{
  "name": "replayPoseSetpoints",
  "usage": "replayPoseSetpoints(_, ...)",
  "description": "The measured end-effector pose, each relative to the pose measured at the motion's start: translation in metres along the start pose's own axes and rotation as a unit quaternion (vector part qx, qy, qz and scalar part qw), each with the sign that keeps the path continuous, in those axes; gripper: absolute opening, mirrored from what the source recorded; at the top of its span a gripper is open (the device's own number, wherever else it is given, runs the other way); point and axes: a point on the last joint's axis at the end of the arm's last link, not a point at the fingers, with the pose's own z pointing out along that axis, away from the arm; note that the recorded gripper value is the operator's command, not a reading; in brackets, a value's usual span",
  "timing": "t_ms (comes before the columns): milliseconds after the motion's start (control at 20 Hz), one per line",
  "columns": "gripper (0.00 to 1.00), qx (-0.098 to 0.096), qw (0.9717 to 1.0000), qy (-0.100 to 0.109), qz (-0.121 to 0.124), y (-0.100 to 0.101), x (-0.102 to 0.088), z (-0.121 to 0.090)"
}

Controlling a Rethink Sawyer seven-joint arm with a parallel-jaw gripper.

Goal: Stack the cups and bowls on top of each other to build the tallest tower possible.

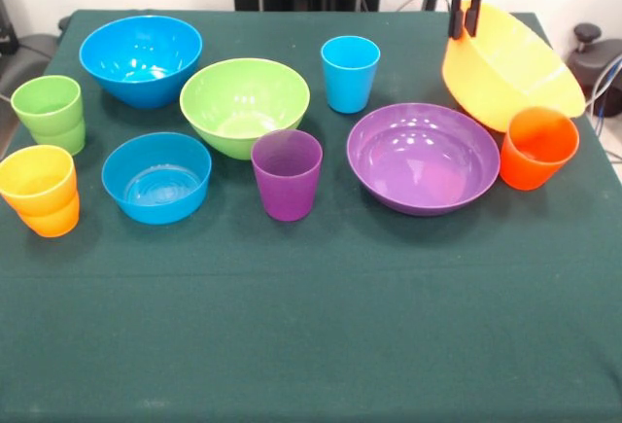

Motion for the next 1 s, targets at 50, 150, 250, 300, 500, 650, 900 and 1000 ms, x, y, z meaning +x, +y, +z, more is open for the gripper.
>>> replayPoseSetpoints(50,0.0,-0.001,1.0,-0.001,0.0,0.001,0.0,-0.003)
replayPoseSetpoints(150,0.0,-0.004,1.0,-0.003,0.0,0.001,-0.001,-0.009)
replayPoseSetpoints(250,0.0,-0.006,1.0,-0.004,0.001,0.001,-0.001,-0.015)
replayPoseSetpoints(300,0.0,-0.008,1.0,-0.004,0.001,0.001,-0.001,-0.018)
replayPoseSetpoints(500,0.0,-0.008,1.0,0.005,0.003,0.0,0.001,-0.028)
replayPoseSetpoints(650,0.0,-0.006,0.9999,0.012,0.004,-0.002,0.003,-0.031)
replayPoseSetpoints(900,0.0,-0.006,0.9997,0.022,0.004,-0.003,0.007,-0.037)
replayPoseSetpoints(1000,0.0,-0.009,0.9997,0.022,0.003,-0.001,0.007,-0.04)
